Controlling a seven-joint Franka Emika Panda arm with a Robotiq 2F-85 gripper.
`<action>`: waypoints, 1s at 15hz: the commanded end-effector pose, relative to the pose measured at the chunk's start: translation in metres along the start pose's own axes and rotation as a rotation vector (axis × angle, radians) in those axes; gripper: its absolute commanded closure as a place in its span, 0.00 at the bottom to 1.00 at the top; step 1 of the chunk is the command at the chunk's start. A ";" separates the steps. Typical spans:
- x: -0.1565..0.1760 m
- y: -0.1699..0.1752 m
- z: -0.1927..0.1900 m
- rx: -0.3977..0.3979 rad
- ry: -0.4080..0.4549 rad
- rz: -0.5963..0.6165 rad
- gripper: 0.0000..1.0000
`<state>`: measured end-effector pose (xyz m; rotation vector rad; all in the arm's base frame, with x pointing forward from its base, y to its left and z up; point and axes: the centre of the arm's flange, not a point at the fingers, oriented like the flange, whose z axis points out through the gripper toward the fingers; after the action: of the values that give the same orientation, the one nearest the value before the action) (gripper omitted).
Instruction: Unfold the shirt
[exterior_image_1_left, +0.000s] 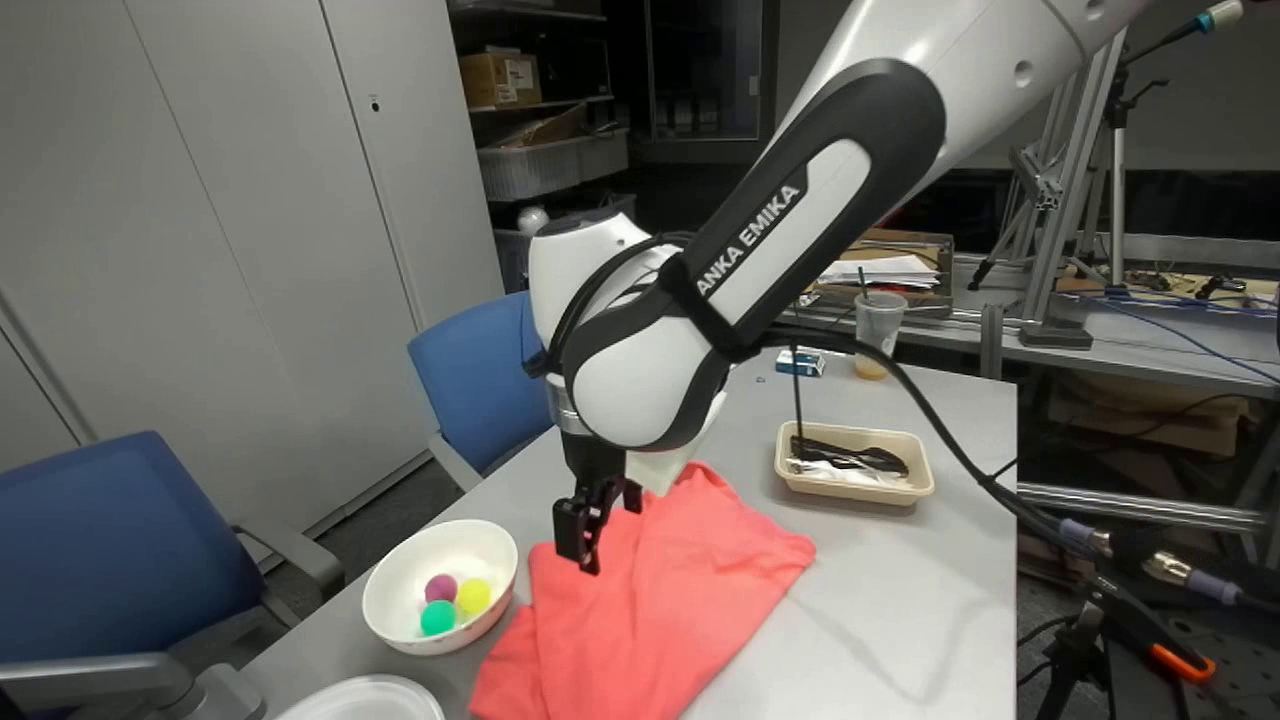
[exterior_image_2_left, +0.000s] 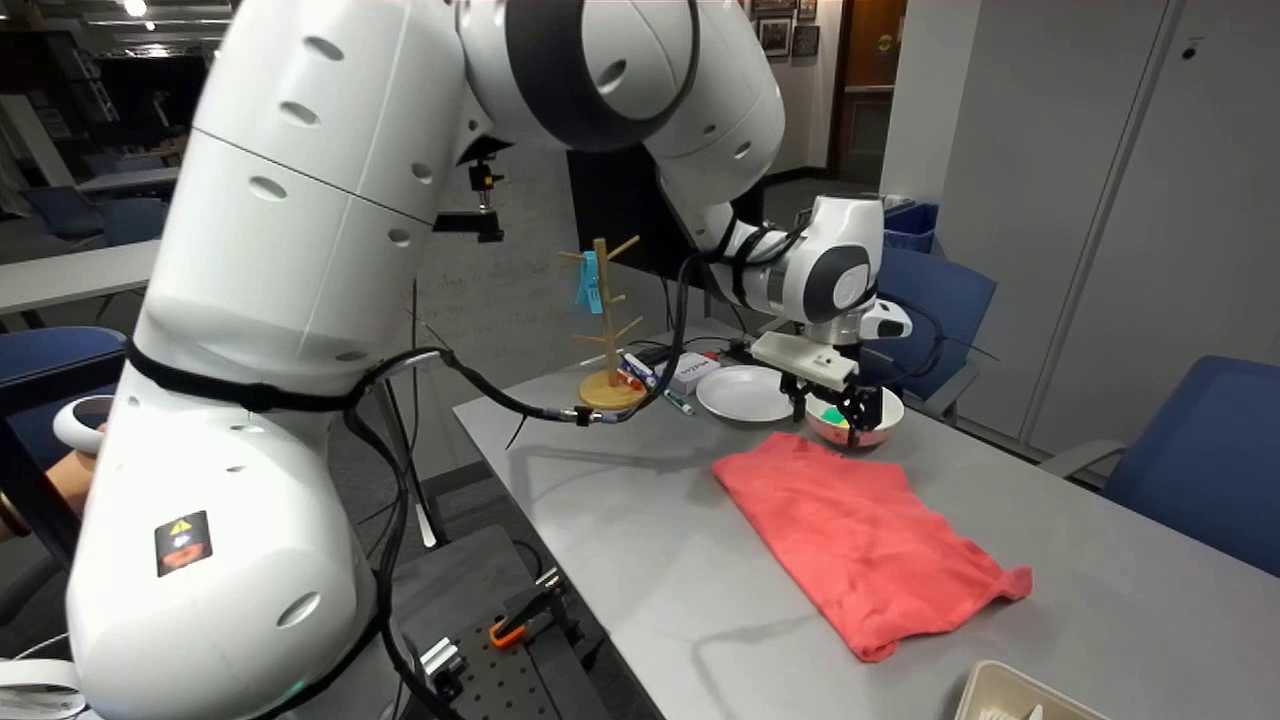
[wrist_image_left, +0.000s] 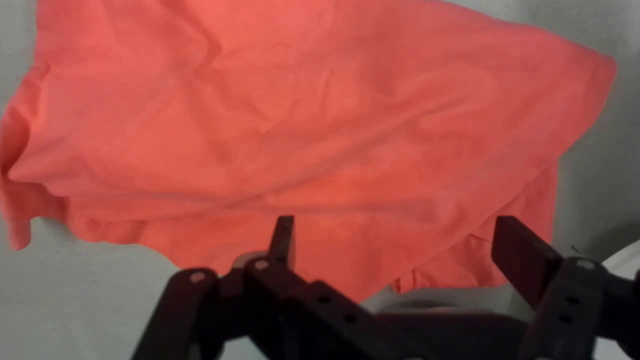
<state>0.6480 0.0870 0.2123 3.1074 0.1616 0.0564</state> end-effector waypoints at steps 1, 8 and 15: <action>0.045 -0.004 0.030 0.016 -0.031 0.067 0.00; 0.072 -0.003 0.079 0.074 -0.030 0.120 0.00; 0.089 -0.005 0.112 0.074 -0.008 0.109 0.00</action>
<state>0.7156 0.0917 0.1173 3.1714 -0.0063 0.0327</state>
